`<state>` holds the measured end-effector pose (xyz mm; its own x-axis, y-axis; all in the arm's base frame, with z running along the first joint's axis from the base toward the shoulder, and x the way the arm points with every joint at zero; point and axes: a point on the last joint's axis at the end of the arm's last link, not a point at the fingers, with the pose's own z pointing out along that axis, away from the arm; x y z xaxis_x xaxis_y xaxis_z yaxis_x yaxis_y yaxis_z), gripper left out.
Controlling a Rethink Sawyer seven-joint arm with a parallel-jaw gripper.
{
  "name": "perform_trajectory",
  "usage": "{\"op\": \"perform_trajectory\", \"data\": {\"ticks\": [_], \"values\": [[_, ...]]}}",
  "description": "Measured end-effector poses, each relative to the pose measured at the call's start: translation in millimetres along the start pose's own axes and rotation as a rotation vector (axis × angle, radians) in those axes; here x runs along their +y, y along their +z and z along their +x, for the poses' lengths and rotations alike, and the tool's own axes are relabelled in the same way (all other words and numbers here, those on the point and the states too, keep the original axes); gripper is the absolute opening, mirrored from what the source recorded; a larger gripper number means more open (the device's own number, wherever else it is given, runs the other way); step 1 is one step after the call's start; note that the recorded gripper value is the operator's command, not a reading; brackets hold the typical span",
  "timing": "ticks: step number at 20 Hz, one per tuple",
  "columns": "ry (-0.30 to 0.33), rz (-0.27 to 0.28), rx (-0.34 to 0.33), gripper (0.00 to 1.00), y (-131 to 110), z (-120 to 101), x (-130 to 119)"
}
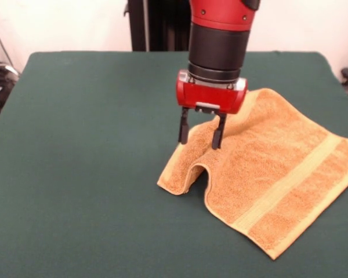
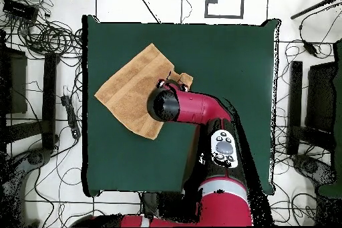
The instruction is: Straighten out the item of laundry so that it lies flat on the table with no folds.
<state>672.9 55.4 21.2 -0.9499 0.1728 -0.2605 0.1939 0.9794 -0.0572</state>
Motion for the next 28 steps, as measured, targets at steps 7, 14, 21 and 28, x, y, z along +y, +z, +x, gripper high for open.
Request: {"op": "perform_trajectory", "data": {"ticks": [7,14,21,28], "values": [[-0.024,0.022,0.021,1.0,-1,4,-12],[-0.036,0.033,0.032,1.0,1,7,-20],[-0.06,0.043,0.052,1.0,22,17,-24],[-0.067,0.046,0.084,1.0,60,33,-27]]}}
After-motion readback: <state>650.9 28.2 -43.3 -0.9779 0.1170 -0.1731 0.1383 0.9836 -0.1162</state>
